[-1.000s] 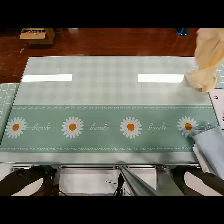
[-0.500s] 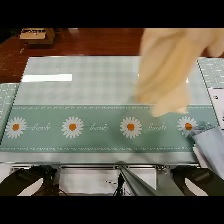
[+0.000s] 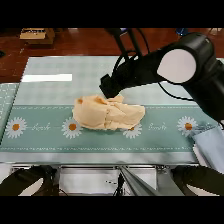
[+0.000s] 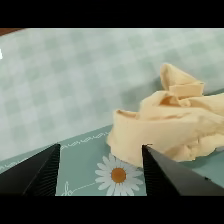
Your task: Fold the shirts.
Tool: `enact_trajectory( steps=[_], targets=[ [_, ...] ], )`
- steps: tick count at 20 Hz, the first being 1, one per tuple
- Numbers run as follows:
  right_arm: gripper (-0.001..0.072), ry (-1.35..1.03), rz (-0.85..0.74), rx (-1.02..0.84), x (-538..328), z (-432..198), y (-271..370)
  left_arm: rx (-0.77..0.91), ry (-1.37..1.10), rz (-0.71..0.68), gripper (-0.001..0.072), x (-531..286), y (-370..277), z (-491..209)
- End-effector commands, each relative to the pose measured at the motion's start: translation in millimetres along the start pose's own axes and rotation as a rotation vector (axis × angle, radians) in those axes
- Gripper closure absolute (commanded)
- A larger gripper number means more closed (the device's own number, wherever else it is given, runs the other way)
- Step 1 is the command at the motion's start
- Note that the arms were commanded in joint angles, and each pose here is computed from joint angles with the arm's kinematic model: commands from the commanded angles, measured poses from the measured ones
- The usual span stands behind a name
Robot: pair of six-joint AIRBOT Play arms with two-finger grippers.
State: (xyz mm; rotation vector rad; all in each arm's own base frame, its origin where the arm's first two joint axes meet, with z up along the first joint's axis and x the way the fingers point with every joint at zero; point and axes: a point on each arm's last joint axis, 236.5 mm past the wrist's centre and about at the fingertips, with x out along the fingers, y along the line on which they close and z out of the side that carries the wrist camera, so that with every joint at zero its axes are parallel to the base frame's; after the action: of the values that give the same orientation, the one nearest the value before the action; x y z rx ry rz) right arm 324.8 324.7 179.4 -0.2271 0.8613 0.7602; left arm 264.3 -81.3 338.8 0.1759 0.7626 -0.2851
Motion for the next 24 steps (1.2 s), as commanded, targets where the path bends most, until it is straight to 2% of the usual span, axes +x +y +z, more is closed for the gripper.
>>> enact_trajectory(
  steps=[1,2,3,4,5,6,7,8,10,13,16,19,24],
  targets=[
    [0.0142,0.107,-0.215,-0.054,-23.5,-23.2,-66.5,0.018,0.092,0.005,0.0109,20.5,0.3,-19.3],
    [0.0111,0.112,-0.337,-0.043,-54.8,-28.7,-106.3,0.024,0.14,-0.005,0.0109,32.8,-2.5,-29.3],
    [0.0111,0.121,-0.46,-0.011,-86.9,-37.1,-146.3,0.028,0.199,-0.019,0.011,47.7,-6.3,-43.1],
    [0.0111,0.131,-0.573,0.048,-120.6,-49.8,-187.2,0.048,0.259,-0.042,0.0164,62.8,-11.7,-58.4],
    [0.0113,0.134,-0.638,0.124,-146.3,-64.0,-218.6,0.065,0.322,-0.074,0.0271,80.2,-18.1,-76.8],
    [0.0115,0.123,-0.661,0.228,-166.2,-80.0,-244.6,0.055,0.366,-0.109,0.0268,96.1,-24.3,-93.4],
    [0.0115,0.092,-0.65,0.343,-178.1,-94.1,-264.7,0.018,0.405,-0.145,0.0223,112.9,-28.8,-111.8],
    [0.0116,0.058,-0.616,0.467,-185.0,-110.1,-282.2,-0.041,0.433,-0.176,0.0116,128.0,-31.5,-128.9],
    [0.0115,-0.025,-0.507,0.67,-184.3,-135.4,-303.7,-0.193,0.484,-0.211,0.0011,156.4,-26.6,-168.0],
    [0.0115,-0.148,-0.337,0.894,-164.9,-165.6,-320.5,-0.432,0.535,-0.35,0.0011,192.5,-34.0,-219.6],
    [0.0115,-0.065,-0.251,0.969,-122.2,-214.1,-311.4,-0.634,0.509,-0.513,0.0011,220.4,-54.9,-245.3],
    [0.0115,0.017,-0.166,1.007,-82.3,-248.5,-288.8,-0.767,0.521,-0.517,0.0027,249.3,-61.3,-269.9],
    [0.0116,0.047,-0.118,1.044,-57.5,-271.4,-274.7,-0.851,0.506,-0.54,0.0032,290.6,-66.6,-271.5]
  ],
)
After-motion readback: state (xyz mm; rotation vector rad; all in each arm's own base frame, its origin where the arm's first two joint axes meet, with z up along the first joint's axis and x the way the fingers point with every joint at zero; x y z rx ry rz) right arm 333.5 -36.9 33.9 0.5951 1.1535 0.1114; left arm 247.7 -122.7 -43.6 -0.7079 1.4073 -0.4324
